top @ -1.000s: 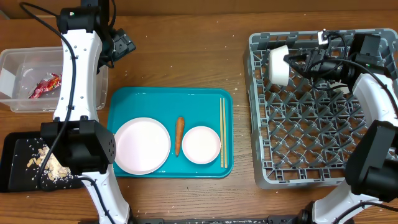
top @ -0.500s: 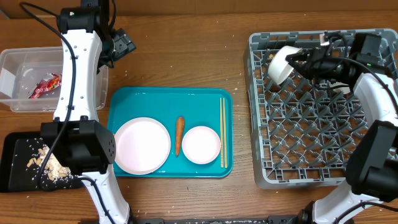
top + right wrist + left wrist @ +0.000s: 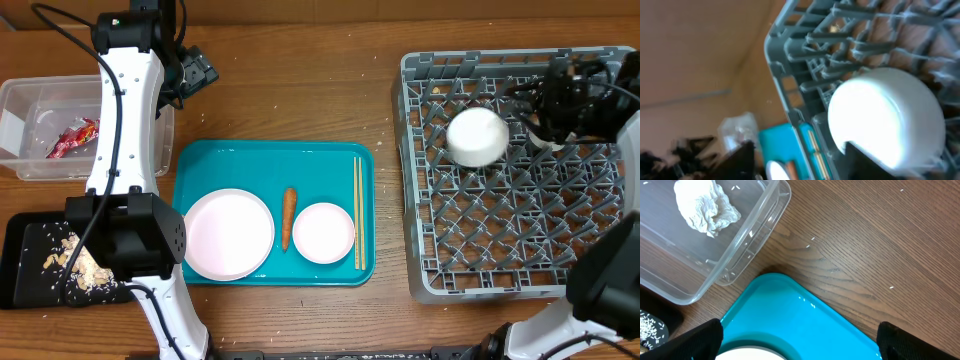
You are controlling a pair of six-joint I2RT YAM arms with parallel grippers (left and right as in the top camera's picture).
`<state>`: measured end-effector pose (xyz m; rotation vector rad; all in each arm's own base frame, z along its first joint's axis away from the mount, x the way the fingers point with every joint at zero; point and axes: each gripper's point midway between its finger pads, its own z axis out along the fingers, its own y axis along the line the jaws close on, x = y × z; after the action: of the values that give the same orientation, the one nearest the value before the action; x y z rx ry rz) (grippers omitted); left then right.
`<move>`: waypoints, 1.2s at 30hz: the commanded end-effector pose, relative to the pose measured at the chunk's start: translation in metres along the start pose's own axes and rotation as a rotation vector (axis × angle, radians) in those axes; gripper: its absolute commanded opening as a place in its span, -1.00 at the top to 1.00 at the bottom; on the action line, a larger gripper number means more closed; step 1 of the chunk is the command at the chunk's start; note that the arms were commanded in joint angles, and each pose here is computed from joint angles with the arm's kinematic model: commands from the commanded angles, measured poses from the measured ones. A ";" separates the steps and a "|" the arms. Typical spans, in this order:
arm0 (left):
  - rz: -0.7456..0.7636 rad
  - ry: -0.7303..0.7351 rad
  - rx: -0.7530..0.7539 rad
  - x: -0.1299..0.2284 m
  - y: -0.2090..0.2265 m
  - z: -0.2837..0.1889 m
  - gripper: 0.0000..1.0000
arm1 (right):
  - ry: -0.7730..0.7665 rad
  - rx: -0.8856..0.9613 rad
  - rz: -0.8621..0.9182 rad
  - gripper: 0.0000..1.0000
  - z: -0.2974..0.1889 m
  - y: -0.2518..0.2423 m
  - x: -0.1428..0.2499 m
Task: Sort waste into correct bins and load items into the dishwasher
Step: 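Carry the white bowl to the rack and set it down, then return the right gripper to the tray and grasp the small plate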
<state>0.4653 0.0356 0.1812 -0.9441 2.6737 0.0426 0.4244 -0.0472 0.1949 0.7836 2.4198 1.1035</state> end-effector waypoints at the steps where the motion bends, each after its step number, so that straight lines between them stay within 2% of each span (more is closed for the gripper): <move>1: -0.008 -0.028 0.024 -0.001 -0.002 -0.017 -1.00 | -0.184 0.140 -0.119 -0.45 -0.053 0.027 -0.012; 3: -0.008 -0.028 0.024 -0.001 -0.002 -0.017 -1.00 | -0.231 0.172 -0.161 -0.65 -0.079 0.050 0.003; 7: -0.008 -0.028 0.024 -0.001 -0.002 -0.017 -1.00 | -0.225 0.123 -0.283 -1.00 -0.095 0.093 0.042; 12: -0.008 -0.028 0.024 -0.001 -0.002 -0.017 -1.00 | -0.078 0.010 -0.446 -1.00 -0.076 0.145 0.111; 19: -0.008 -0.028 0.024 -0.001 -0.002 -0.017 -1.00 | 0.158 -0.011 -0.609 -1.00 -0.011 0.176 0.189; 25: -0.008 -0.028 0.024 -0.001 -0.002 -0.017 -1.00 | 0.210 0.385 -0.470 -0.67 0.081 0.132 0.232; 29: -0.008 -0.028 0.024 -0.001 -0.002 -0.017 -1.00 | 0.275 0.527 -0.428 -0.48 0.130 0.106 0.271; 36: -0.008 -0.028 0.024 -0.001 -0.002 -0.017 -1.00 | 0.407 0.632 -0.494 -0.42 0.189 0.073 0.342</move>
<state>0.4654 0.0356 0.1812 -0.9441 2.6733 0.0425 0.2926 0.2967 0.1159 0.0559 3.1069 0.3842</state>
